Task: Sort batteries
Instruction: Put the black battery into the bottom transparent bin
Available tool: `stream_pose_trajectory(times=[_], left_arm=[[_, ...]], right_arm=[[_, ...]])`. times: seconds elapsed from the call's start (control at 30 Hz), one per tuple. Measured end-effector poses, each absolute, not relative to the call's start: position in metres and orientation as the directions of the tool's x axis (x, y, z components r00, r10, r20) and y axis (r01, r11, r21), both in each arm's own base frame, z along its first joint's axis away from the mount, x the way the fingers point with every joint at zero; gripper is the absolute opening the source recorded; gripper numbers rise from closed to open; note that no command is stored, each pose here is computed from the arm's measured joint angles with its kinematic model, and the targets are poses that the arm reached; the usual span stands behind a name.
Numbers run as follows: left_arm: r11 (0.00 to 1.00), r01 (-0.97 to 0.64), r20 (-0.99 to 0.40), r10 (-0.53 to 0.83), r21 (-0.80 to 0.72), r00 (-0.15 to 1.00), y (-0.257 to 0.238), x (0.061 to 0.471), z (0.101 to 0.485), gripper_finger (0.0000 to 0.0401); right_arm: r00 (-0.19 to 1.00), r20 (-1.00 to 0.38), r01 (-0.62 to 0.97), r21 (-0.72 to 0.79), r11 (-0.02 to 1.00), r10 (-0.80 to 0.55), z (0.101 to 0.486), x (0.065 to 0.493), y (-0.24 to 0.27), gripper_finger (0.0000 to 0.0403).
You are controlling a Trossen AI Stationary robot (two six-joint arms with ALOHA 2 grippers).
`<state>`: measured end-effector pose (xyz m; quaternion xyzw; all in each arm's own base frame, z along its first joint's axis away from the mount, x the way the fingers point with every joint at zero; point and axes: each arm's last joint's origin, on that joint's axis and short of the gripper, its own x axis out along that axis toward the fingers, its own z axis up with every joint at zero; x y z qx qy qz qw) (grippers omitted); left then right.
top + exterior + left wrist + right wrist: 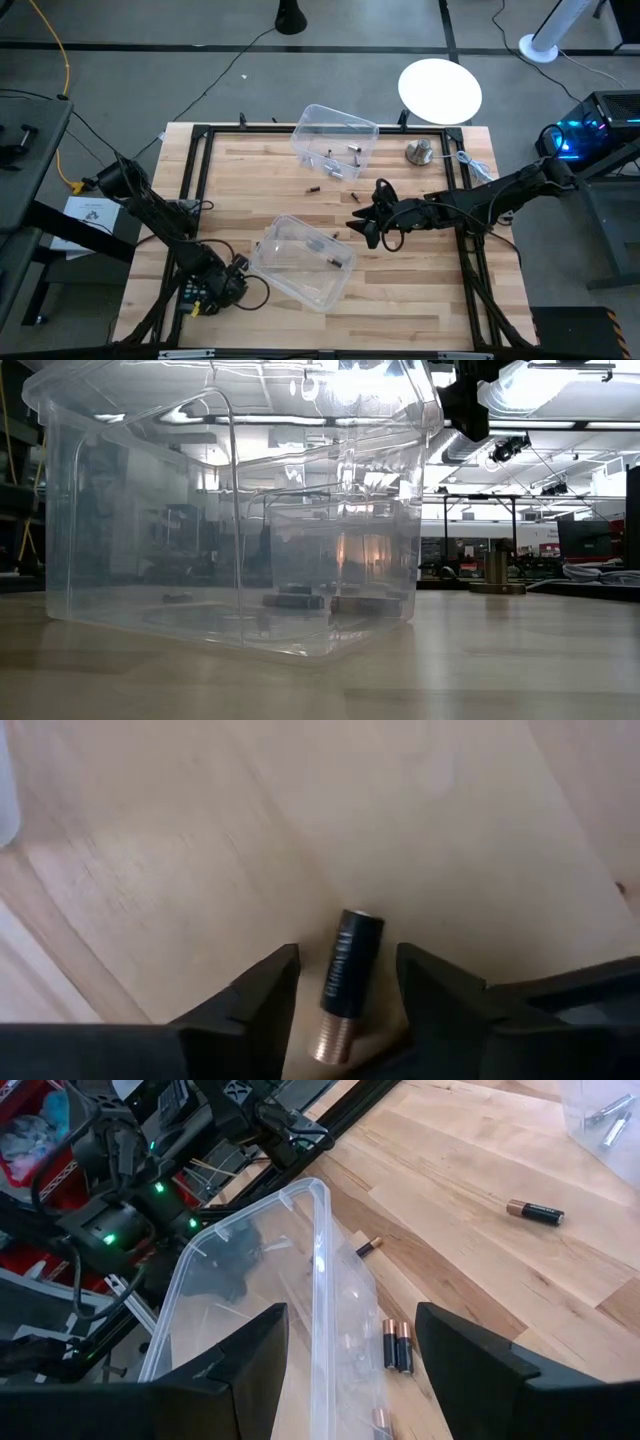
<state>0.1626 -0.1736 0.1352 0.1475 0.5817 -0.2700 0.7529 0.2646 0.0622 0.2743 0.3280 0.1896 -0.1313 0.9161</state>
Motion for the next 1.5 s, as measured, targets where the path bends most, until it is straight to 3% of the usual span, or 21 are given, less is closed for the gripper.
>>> stream_pose_trajectory(times=[0.1,0.23,0.37,0.53,0.7,0.8,0.97,1.13,1.2,1.33,1.5], left_arm=[[0.835,0.542,-0.958,-0.224,-0.093,0.18,-0.17,0.166,0.135,0.0123],[0.887,0.448,-0.959,-0.216,-0.114,0.182,-0.164,0.169,0.136,0.003],[0.931,0.34,-0.961,-0.206,-0.134,0.185,-0.158,0.17,0.146,0.0029],[0.951,0.255,-0.946,-0.236,-0.177,0.223,-0.15,0.157,0.186,0.0028],[0.961,0.129,-0.898,-0.274,-0.244,0.344,-0.131,0.132,0.237,0.0028],[0.961,0.085,-0.837,-0.273,-0.265,0.474,-0.116,0.123,0.267,0.0028],[0.994,0.046,-0.689,-0.103,-0.1,0.717,-0.095,0.14,0.304,0.0028],[0.991,0.135,-0.67,-0.093,0.01,0.737,-0.085,0.183,0.303,0.0028],[0.988,0.152,-0.662,-0.1,0.021,0.743,-0.083,0.202,0.298,0.0045],[0.99,0.144,-0.661,-0.104,0.007,0.743,-0.075,0.228,0.297,0.013],[0.992,0.116,-0.761,-0.111,-0.047,0.639,-0.065,0.221,0.312,0.0216]], right_arm=[[0.894,-0.433,0.365,0.552,0.75,-0.116,0.274,0.265,0.062,0.0215],[0.894,-0.433,0.365,0.553,0.749,-0.116,0.274,0.265,0.062,0.0215],[0.894,-0.433,0.365,0.553,0.749,-0.116,0.274,0.265,0.062,0.0215],[0.894,-0.433,0.365,0.551,0.75,-0.116,0.274,0.265,0.062,0.0215],[0.893,-0.433,0.37,0.551,0.748,-0.122,0.274,0.265,0.06,0.0215],[0.893,-0.432,0.374,0.552,0.745,-0.129,0.274,0.265,0.059,0.0215],[0.892,-0.431,0.378,0.55,0.745,-0.134,0.275,0.266,0.057,0.0215],[0.893,-0.431,0.377,0.548,0.747,-0.134,0.275,0.266,0.057,0.0215],[0.893,-0.431,0.376,0.547,0.747,-0.134,0.275,0.266,0.057,0.0215],[0.893,-0.43,0.377,0.551,0.745,-0.134,0.275,0.266,0.057,0.0215],[0.893,-0.43,0.377,0.553,0.743,-0.133,0.275,0.266,0.057,0.0215]])
